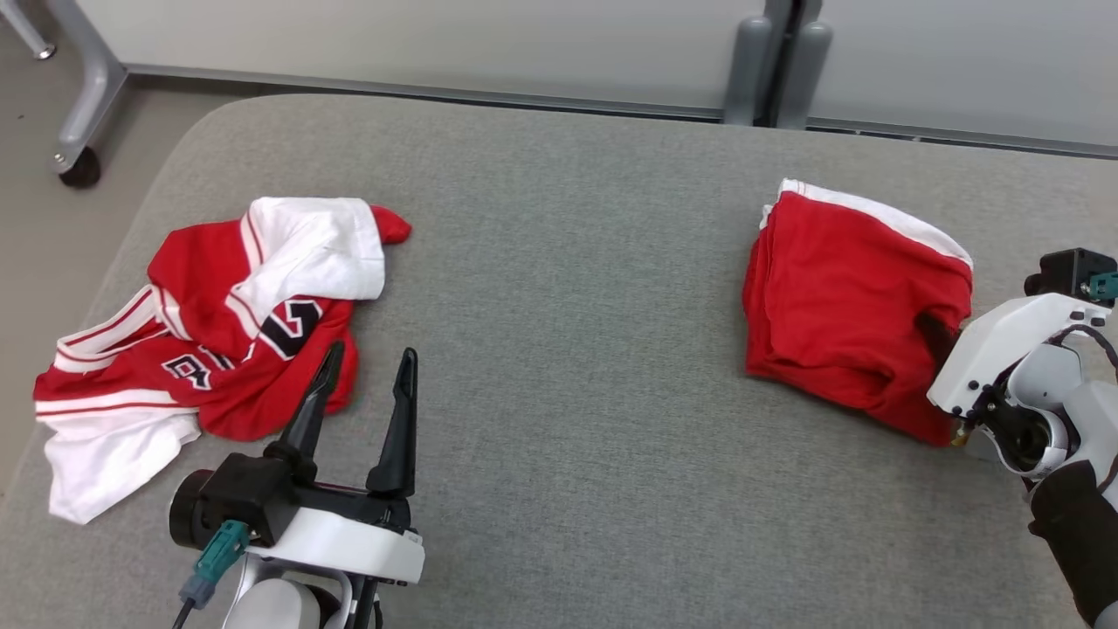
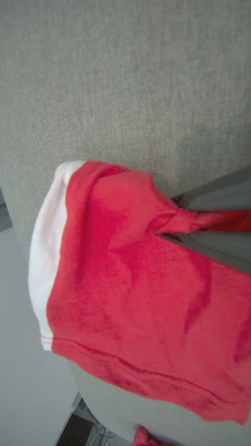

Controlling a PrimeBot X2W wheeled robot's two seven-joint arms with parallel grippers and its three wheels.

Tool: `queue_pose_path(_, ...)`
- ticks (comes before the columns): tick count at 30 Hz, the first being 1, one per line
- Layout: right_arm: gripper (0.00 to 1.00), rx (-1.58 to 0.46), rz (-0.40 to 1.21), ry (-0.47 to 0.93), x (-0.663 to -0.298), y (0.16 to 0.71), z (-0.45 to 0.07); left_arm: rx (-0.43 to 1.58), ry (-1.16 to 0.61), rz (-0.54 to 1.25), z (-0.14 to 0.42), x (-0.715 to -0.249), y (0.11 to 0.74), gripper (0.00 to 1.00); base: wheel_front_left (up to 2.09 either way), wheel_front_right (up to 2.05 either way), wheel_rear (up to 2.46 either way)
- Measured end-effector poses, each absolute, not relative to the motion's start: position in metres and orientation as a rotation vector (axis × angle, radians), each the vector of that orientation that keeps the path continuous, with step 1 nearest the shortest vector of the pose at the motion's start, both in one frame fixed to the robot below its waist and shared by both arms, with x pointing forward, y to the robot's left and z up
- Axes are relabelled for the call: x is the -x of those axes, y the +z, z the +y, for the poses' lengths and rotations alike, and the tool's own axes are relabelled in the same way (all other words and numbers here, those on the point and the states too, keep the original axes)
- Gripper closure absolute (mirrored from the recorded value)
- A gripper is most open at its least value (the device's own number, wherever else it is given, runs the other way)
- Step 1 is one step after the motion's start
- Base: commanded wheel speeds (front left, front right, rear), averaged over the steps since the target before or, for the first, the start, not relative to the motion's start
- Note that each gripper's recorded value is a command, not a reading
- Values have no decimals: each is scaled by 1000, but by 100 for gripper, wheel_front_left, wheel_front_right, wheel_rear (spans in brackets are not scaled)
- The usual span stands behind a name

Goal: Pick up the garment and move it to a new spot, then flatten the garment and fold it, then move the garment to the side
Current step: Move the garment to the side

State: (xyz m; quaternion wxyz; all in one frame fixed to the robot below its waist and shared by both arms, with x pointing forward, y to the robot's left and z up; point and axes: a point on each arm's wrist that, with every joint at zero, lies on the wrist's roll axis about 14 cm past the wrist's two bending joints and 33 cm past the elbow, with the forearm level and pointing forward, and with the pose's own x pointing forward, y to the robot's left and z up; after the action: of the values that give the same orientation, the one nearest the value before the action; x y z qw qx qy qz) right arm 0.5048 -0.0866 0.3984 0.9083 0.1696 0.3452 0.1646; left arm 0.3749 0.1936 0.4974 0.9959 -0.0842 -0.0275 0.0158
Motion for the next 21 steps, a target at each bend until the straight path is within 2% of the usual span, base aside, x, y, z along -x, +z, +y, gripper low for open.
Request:
queue_pose_path(1,100,-332,666,336,-504,408,-96,176,-14,-63,180,-379,500,0,0,0,0)
queue_pose_path(6,100,-310,627,324,-496,418,-113,186,-104,-65,154,-387,501,0,0,0,0)
queue_pose_path(11,100,-296,591,267,-477,428,-151,208,-323,-71,86,-400,506,0,0,0,0)
queue_pose_path(21,100,-222,544,121,-452,445,-235,217,-648,-79,-15,-415,510,0,0,0,0)
